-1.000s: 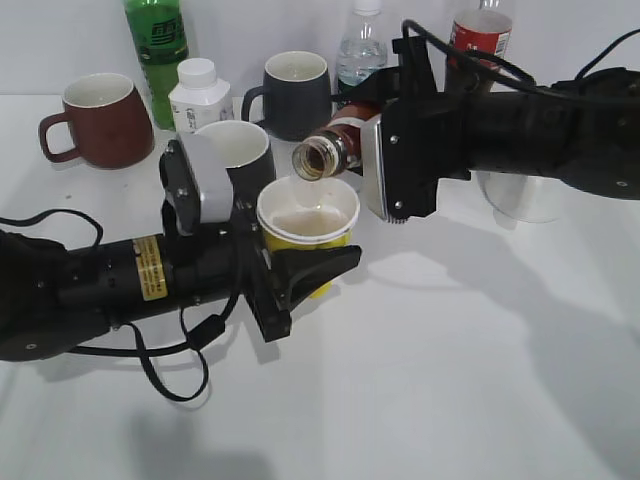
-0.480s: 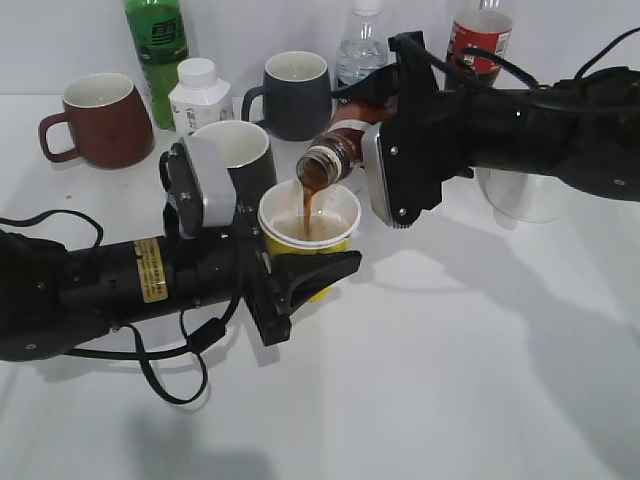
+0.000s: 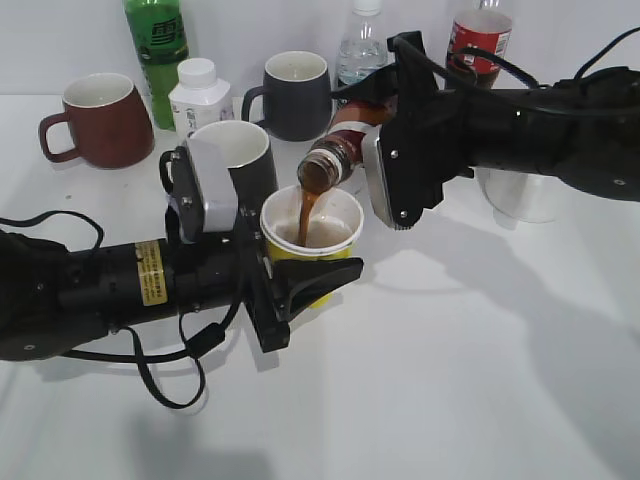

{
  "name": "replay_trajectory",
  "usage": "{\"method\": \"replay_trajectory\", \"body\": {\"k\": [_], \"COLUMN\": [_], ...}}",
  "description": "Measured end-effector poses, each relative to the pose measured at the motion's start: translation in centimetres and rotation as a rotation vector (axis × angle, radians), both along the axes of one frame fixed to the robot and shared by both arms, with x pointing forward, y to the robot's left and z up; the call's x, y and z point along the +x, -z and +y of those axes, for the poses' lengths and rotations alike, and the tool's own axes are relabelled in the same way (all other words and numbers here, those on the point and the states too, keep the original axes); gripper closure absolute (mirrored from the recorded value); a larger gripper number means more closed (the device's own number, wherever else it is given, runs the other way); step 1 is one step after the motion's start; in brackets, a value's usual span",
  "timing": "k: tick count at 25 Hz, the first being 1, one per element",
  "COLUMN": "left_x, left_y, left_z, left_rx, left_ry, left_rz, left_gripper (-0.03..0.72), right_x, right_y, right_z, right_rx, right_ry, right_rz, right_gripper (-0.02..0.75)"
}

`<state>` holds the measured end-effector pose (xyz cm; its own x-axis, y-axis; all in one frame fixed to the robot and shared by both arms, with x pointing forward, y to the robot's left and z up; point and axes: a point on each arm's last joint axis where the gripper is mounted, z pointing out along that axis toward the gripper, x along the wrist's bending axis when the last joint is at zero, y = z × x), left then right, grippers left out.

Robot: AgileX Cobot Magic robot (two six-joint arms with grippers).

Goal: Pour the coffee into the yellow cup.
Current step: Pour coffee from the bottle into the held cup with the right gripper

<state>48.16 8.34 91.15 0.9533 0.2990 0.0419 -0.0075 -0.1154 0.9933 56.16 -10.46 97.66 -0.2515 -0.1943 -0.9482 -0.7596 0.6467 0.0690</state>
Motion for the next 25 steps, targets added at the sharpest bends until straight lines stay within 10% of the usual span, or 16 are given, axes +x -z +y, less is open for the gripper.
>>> {"method": "replay_trajectory", "body": {"k": [25], "left_x": [-0.09], "left_y": [0.14], "left_z": [-0.02], "left_rx": [0.014], "left_ry": [0.011], "left_rz": [0.000], "left_gripper": [0.257], "right_x": [0.10], "right_y": [-0.08], "right_z": [-0.04], "right_rx": [-0.036], "right_ry": [-0.010], "right_rz": [-0.058], "right_gripper": [0.237]}}
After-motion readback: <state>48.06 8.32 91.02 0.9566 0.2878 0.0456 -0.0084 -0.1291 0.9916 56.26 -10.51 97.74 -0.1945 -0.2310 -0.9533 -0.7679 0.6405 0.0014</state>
